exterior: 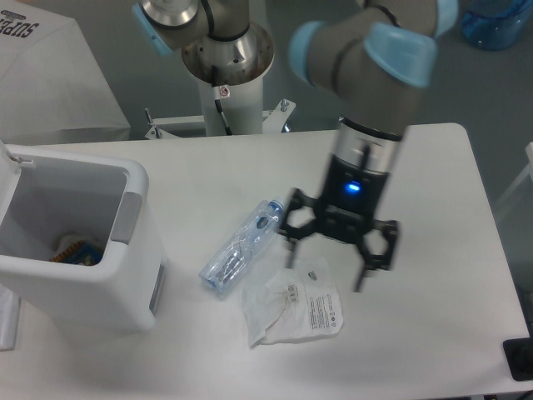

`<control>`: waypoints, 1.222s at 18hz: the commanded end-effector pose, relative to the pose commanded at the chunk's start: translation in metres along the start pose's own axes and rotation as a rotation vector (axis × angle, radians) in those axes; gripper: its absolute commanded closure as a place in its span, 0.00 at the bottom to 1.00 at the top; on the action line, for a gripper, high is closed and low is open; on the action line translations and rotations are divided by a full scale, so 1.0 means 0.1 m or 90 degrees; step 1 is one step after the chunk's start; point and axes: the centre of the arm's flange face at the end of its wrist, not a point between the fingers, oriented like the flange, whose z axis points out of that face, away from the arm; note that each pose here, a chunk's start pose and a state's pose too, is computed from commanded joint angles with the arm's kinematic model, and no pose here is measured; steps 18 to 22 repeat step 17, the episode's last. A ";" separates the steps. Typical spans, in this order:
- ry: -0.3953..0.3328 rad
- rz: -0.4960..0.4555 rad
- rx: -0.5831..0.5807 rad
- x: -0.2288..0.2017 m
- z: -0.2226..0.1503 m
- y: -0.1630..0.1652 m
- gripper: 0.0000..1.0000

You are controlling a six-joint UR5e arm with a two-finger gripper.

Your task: Open the trash can

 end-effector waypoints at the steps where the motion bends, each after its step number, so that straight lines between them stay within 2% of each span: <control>1: -0.003 0.003 -0.002 -0.10 0.02 0.02 0.00; 3: -0.009 -0.011 -0.032 -0.32 0.12 0.17 0.00; 5: -0.017 0.007 -0.081 -0.46 0.17 0.20 0.00; 11: 0.020 0.204 -0.235 -0.63 0.32 0.40 0.00; 13: 0.021 0.243 -0.271 -0.62 0.34 0.45 0.00; 22: 0.028 0.252 -0.286 -0.57 0.42 0.43 0.00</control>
